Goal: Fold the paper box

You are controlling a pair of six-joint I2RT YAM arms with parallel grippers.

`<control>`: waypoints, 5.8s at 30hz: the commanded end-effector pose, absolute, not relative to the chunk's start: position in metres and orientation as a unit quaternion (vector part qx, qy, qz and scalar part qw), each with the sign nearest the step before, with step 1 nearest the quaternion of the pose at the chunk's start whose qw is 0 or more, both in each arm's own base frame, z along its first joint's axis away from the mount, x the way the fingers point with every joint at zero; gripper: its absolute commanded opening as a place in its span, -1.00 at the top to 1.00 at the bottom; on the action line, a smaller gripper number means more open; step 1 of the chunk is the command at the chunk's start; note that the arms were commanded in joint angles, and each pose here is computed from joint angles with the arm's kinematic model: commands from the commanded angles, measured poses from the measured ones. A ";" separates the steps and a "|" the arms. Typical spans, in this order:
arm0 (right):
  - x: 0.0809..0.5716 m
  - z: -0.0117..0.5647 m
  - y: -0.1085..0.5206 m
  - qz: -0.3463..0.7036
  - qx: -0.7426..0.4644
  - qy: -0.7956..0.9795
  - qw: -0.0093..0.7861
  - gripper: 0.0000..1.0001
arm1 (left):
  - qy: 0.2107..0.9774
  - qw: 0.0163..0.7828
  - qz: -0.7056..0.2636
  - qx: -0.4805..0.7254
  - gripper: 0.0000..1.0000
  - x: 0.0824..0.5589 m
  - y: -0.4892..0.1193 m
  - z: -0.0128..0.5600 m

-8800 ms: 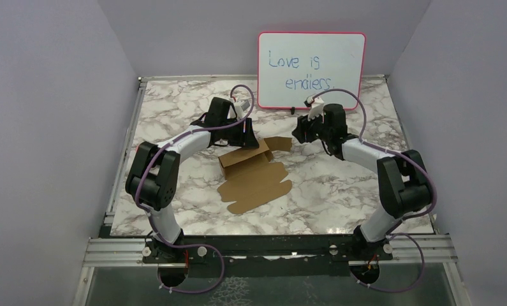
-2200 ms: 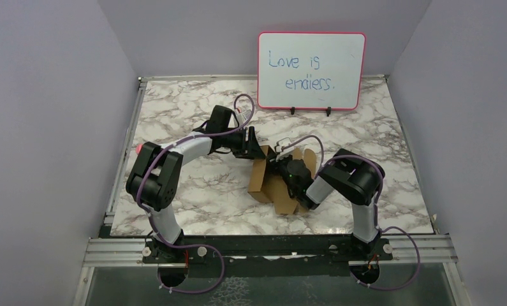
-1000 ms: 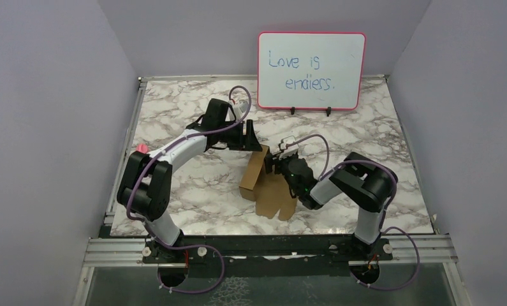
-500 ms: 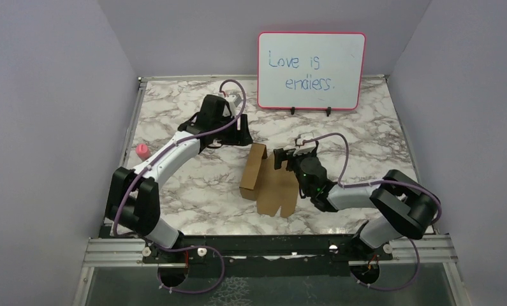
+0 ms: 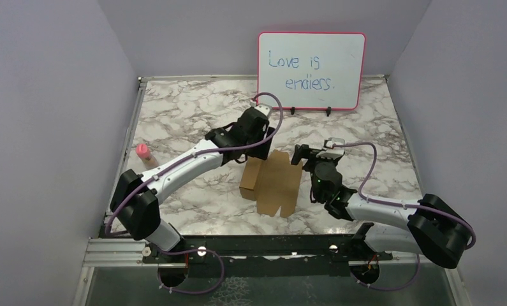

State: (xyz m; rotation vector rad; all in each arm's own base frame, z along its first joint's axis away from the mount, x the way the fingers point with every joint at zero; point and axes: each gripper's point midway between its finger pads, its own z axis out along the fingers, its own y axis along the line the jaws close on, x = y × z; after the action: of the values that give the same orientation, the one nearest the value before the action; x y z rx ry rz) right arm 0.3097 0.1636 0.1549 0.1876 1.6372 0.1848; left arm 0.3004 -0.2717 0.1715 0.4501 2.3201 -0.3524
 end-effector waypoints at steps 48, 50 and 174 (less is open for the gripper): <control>0.302 0.169 0.167 0.123 0.091 0.724 0.672 -1.00 | 0.938 0.332 -0.043 0.084 0.18 0.321 -0.213 0.098; 0.301 0.172 0.169 0.129 0.088 0.723 0.673 -1.00 | 0.938 0.332 -0.071 0.062 0.18 0.322 -0.207 0.096; 0.317 0.197 0.380 0.172 -0.697 0.588 0.373 0.82 | 0.831 0.549 -0.083 0.022 -0.88 0.292 -0.063 0.227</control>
State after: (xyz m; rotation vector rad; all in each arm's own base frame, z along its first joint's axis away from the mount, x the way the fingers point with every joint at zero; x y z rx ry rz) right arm 0.3118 0.3566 0.1861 -1.6953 1.6938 0.3291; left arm 0.2907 -0.0638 0.2298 0.0264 1.9753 -0.1831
